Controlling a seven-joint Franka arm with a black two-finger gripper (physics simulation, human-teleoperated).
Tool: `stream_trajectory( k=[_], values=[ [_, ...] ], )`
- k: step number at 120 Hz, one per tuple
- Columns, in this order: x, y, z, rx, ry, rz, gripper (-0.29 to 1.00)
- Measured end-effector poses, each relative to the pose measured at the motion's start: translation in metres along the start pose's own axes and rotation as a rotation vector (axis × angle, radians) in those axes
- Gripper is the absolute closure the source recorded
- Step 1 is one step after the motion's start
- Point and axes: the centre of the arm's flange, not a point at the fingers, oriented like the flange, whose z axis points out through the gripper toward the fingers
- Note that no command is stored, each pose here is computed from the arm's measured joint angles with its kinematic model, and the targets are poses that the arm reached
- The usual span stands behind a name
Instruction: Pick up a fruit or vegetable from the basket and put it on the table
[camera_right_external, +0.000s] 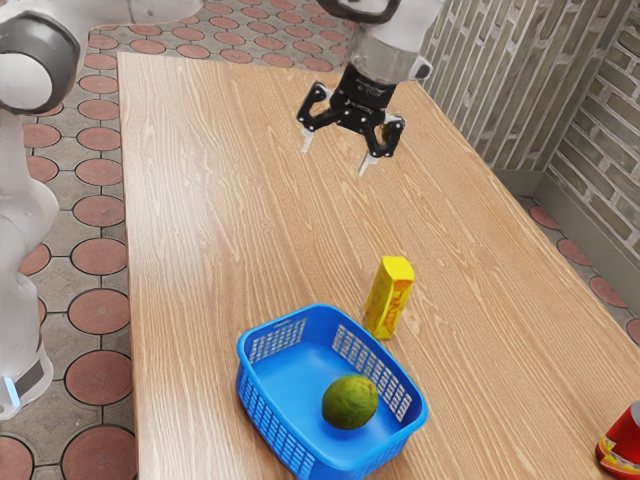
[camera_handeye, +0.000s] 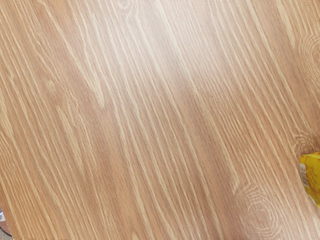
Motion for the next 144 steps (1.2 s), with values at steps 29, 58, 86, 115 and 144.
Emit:
stream_trajectory(
  k=[29, 58, 86, 115, 144],
  values=[
    [-0.014, -0.002, -0.027, -0.14, -0.008, -0.187, 0.0],
    [0.007, -0.013, -0.041, -0.227, -0.084, 0.125, 0.0],
    [-0.102, -0.001, 0.006, -0.286, -0.079, 0.786, 0.0],
    [-0.168, -0.06, 0.054, -0.452, 0.127, 1.156, 0.01],
    [-0.17, -0.02, 0.1, -0.474, 0.1, 1.382, 0.02]
  ],
)
